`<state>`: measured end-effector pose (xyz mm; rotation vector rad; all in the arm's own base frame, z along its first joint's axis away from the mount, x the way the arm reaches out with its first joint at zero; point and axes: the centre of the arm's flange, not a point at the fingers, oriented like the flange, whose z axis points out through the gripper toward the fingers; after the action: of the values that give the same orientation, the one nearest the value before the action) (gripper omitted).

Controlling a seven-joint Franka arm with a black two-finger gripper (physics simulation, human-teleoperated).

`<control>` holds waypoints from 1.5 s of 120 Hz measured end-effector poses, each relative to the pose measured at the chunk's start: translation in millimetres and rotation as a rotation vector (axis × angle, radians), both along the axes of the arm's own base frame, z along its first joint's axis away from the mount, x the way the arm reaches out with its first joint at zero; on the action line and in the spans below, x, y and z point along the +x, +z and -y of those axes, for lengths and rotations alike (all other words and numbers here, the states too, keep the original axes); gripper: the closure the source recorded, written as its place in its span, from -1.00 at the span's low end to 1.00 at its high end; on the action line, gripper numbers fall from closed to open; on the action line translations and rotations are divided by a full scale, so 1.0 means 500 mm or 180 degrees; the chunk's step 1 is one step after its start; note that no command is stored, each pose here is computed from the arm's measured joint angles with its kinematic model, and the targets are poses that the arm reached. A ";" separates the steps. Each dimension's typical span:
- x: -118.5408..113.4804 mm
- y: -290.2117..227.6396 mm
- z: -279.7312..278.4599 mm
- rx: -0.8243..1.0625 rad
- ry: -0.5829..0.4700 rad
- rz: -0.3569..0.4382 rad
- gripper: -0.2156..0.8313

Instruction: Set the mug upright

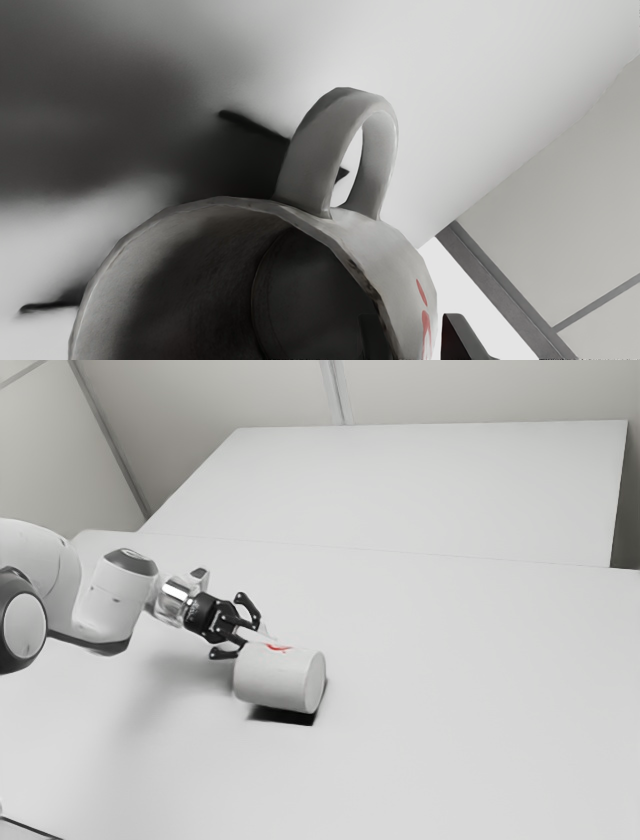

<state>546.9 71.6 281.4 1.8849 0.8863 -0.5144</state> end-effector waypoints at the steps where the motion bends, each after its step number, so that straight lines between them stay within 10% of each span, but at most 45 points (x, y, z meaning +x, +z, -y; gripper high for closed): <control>1: 0.000 0.001 0.001 -0.0001 -0.0001 0.0002 0.61; 49: 0.033 0.051 0.050 0.0106 -0.0147 0.0110 0.88; 126: 0.043 0.256 0.188 0.2988 -0.2178 0.1099 0.91; 180: 0.067 0.205 0.207 0.3480 -0.2355 0.1295 0.89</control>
<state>580.3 -31.7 383.8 3.1891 0.1051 0.0079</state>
